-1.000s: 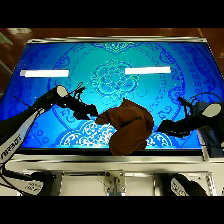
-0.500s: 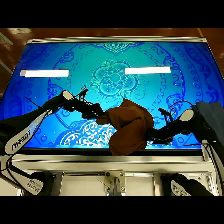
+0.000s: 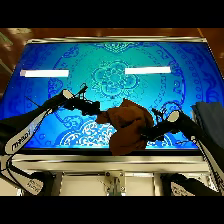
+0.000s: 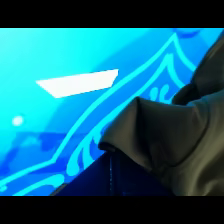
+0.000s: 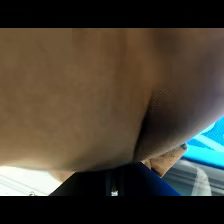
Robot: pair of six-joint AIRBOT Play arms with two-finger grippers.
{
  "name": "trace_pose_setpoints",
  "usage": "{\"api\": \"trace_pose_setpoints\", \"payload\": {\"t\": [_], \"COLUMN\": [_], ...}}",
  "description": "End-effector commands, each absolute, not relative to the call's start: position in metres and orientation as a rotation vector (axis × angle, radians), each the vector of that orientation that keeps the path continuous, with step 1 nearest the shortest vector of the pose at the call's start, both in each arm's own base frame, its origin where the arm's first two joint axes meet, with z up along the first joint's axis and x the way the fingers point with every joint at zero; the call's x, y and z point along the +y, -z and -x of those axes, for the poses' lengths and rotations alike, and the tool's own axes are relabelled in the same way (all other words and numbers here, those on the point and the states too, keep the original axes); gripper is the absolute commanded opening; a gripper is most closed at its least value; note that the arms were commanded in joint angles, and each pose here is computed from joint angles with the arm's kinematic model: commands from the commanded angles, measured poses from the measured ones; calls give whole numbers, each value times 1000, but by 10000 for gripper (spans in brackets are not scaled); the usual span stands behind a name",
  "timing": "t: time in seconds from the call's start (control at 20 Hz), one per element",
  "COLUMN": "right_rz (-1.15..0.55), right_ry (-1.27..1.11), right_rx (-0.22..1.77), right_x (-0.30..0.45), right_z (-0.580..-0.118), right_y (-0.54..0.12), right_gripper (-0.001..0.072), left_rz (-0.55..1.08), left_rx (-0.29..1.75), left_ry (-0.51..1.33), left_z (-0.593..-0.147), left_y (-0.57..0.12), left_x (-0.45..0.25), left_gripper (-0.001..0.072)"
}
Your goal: Fold the shirts.
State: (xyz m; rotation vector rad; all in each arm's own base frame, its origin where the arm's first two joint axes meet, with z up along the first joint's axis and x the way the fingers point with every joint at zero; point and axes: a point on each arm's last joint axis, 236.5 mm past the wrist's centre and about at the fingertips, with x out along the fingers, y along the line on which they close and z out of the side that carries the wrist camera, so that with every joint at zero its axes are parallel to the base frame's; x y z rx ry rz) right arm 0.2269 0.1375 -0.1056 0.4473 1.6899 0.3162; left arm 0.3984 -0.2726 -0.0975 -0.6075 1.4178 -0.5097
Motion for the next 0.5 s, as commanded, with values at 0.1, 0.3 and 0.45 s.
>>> {"api": "trace_pose_setpoints", "payload": {"t": [0.1,0.3,0.45], "right_rz": [-305,-71,55], "right_ry": [-407,-434,-375], "right_rx": [1698,1461,1112], "right_x": [131,108,89], "right_z": [-230,-276,-317], "right_y": [81,-5,-118], "right_gripper": [69,68,68], "left_rz": [523,358,276], "left_rx": [1213,925,639], "left_ry": [578,604,602], "left_z": [-439,-468,-465], "left_y": [26,-93,-222], "left_x": [-264,-240,-212], "left_gripper": [30,29,29]}}
